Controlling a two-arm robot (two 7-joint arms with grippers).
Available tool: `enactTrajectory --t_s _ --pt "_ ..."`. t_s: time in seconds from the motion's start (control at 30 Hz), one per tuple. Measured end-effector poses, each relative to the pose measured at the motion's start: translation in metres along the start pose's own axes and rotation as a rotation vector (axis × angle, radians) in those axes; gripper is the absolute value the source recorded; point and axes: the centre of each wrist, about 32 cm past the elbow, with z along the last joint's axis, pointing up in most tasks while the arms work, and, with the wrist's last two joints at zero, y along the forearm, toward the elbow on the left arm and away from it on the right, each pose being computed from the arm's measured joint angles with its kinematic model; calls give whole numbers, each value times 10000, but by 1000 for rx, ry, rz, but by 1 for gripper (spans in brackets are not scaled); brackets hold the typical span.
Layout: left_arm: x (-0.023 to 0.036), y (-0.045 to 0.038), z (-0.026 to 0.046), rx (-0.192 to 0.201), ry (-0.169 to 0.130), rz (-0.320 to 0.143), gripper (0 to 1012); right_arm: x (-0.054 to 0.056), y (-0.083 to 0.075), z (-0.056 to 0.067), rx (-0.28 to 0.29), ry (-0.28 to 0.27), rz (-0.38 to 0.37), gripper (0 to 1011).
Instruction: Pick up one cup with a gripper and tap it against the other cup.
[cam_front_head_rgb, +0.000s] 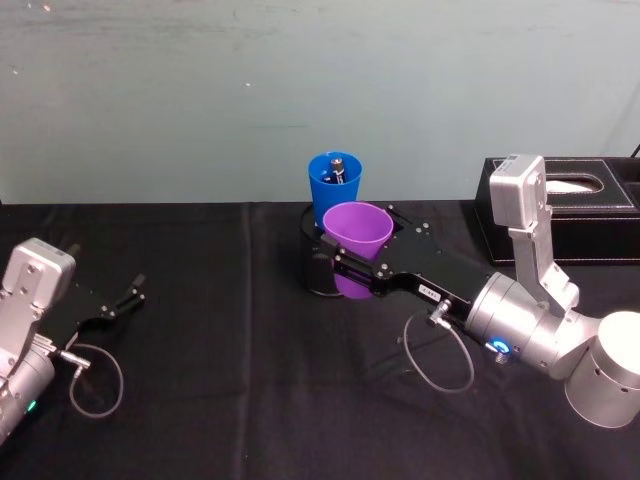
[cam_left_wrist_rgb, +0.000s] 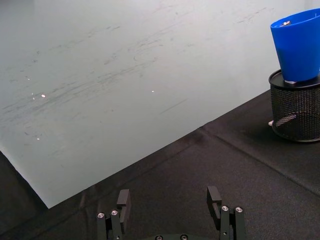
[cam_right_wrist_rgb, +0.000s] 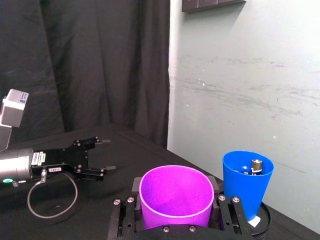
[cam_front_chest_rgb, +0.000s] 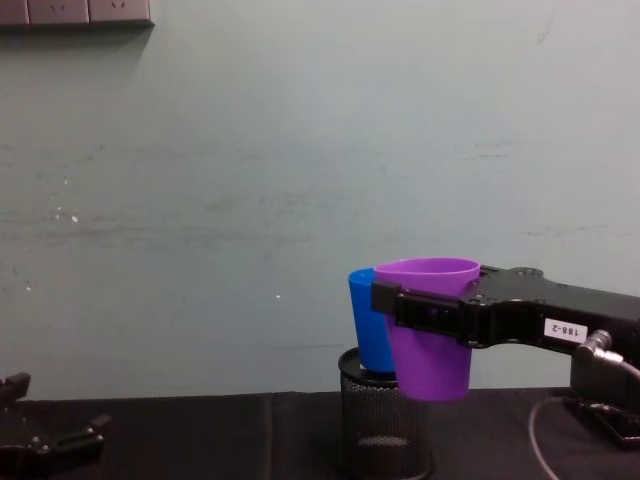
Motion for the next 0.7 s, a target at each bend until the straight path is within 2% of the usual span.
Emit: enactTrajectory --t_s 0.7 --pt "0 0 0 0 0 0 1000 0 0 0 0 0 0 746"
